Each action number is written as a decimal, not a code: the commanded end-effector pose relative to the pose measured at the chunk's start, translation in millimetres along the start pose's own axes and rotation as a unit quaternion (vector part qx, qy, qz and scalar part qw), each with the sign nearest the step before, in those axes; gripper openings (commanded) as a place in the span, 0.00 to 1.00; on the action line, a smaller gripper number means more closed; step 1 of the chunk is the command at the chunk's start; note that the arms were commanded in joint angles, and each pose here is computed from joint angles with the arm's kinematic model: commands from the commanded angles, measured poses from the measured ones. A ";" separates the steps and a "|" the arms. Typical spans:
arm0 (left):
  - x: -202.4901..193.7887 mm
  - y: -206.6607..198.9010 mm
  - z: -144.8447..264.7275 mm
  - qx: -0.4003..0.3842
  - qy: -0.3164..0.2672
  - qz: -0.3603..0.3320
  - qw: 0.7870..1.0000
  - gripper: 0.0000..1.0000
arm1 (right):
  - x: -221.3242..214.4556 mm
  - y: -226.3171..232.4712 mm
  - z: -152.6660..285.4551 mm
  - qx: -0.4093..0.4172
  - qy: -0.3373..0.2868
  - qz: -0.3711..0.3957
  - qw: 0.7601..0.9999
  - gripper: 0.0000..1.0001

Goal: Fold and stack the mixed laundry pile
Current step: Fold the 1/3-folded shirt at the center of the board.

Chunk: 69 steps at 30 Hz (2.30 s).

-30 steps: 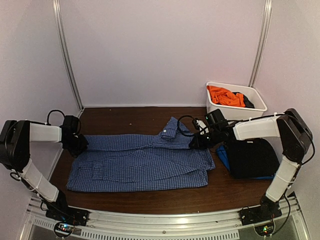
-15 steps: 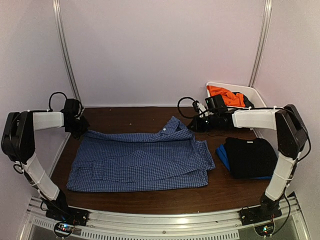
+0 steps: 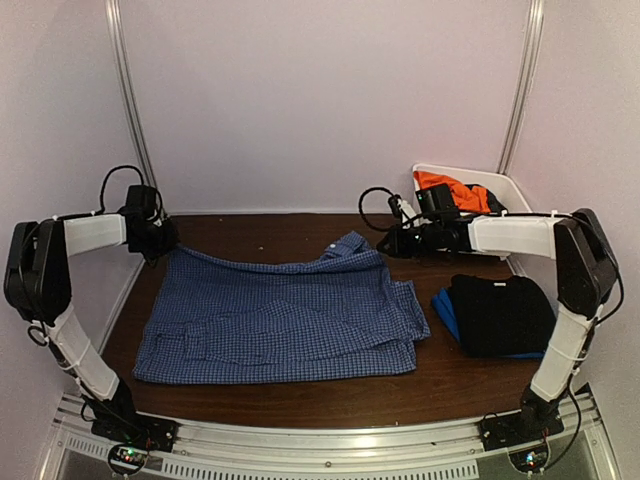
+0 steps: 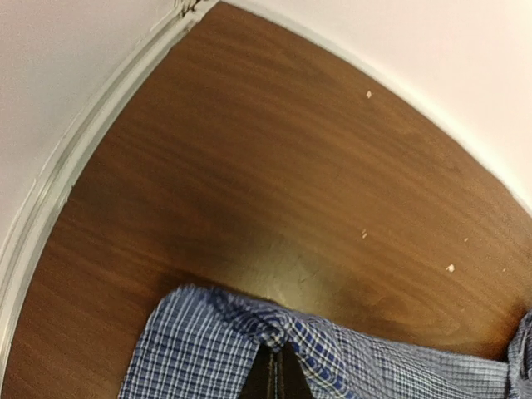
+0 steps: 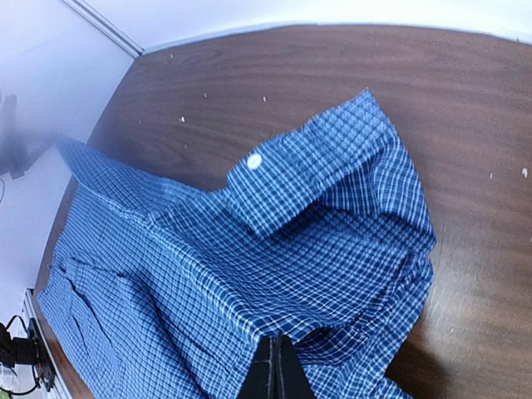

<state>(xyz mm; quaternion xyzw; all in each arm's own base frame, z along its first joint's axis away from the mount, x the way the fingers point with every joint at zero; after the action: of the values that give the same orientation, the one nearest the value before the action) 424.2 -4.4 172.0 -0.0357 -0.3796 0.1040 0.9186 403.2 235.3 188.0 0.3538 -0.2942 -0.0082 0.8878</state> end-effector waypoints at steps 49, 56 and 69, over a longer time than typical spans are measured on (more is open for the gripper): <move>-78.7 19.0 7.6 0.012 0.084 0.017 0.996 0.00 | -82.0 -40.0 -46.1 -0.056 0.123 -0.052 0.989 0.10; -70.6 19.8 15.9 0.020 0.074 0.008 0.997 0.00 | -63.2 -25.0 -27.3 -0.051 0.090 -0.037 0.994 0.00; -65.7 32.5 32.5 0.041 0.080 0.008 0.996 0.00 | -49.2 -17.9 3.7 -0.056 0.055 -0.029 0.996 0.00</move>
<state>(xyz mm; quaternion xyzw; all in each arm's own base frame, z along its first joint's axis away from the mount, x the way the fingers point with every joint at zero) 351.4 8.8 124.3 -0.0124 -0.2776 0.1262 0.9523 367.0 238.5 142.3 0.3221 -0.2180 -0.0286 0.9208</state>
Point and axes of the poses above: each gripper's point midway between its finger pads, its own z axis back along the fingers, its own y axis along the line the jaws close on, x = y × z, the point moved 6 cm from there along z, back along the fingers, and after that the axes turned 15 degrees about -z, right-handed, at the moved point
